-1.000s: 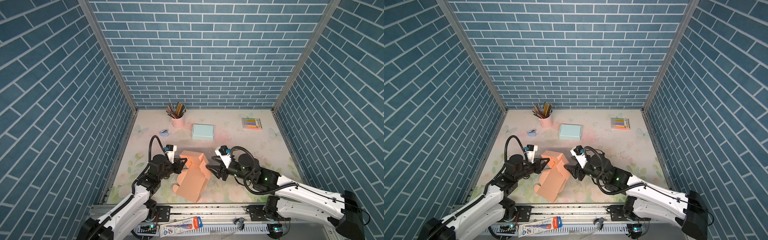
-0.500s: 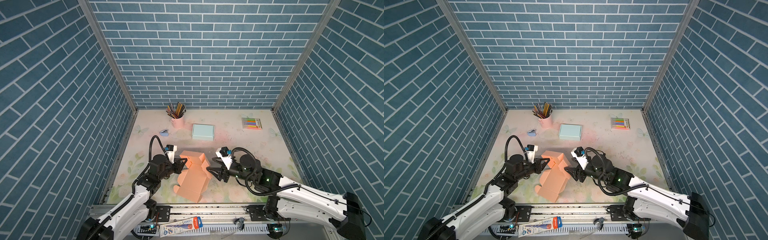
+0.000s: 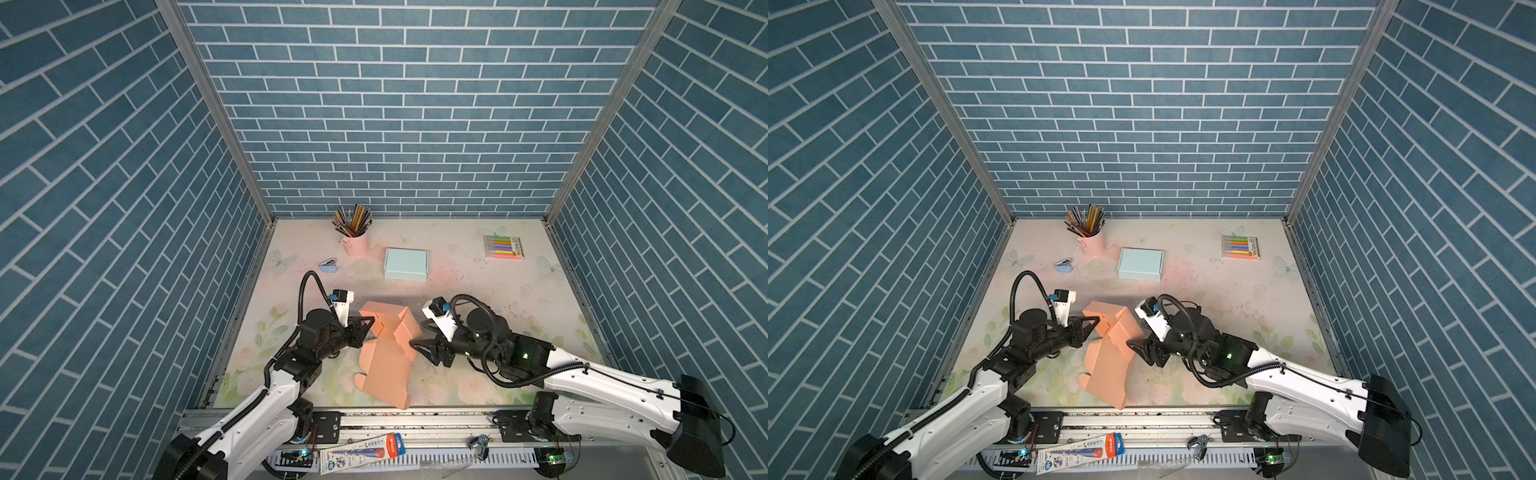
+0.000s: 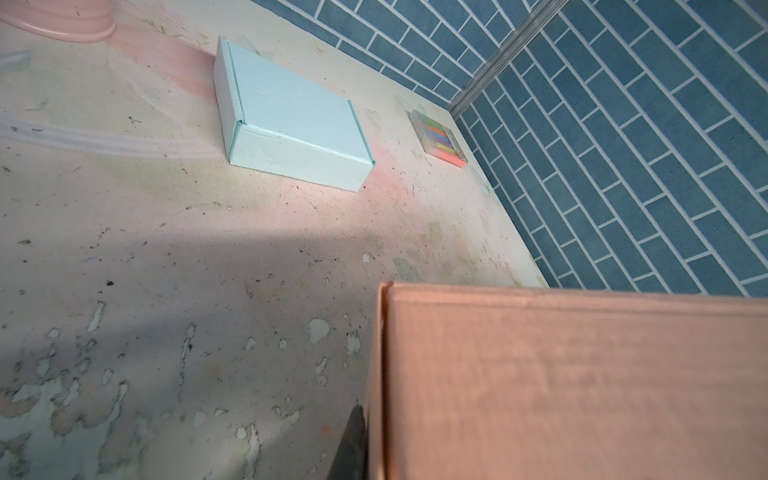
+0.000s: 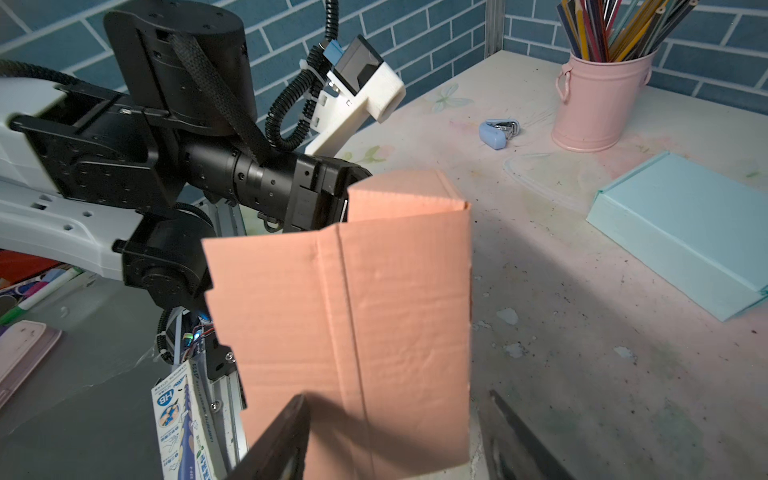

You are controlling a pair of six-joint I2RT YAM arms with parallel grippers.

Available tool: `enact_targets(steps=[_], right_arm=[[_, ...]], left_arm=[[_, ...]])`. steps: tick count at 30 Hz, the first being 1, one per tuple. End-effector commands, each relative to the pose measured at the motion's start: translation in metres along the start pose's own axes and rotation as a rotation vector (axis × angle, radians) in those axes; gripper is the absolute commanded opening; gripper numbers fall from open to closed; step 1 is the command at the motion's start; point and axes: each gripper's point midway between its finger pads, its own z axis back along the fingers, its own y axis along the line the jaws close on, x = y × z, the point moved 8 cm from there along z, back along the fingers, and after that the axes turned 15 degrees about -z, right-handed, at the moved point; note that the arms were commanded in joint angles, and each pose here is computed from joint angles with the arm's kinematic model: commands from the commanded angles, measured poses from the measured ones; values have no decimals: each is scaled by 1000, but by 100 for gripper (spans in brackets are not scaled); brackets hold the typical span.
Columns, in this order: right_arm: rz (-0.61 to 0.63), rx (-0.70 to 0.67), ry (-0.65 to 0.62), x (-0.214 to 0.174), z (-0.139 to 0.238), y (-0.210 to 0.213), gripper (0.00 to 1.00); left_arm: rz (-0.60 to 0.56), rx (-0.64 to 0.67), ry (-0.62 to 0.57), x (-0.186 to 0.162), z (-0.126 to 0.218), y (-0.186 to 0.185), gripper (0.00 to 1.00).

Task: Fold the paper box

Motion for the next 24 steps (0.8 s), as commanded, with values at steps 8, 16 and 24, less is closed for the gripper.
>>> enact_targets(steps=[8, 16, 24], right_arm=[[54, -43, -60, 18, 8, 7, 70], [44, 65, -78, 21, 16, 19, 83], [48, 8, -51, 20, 9, 14, 83]], left_arm=[[-17, -6, -16, 5, -2, -1, 12], [-16, -4, -10, 5, -4, -1, 12], [-17, -7, -14, 8, -3, -2, 12]])
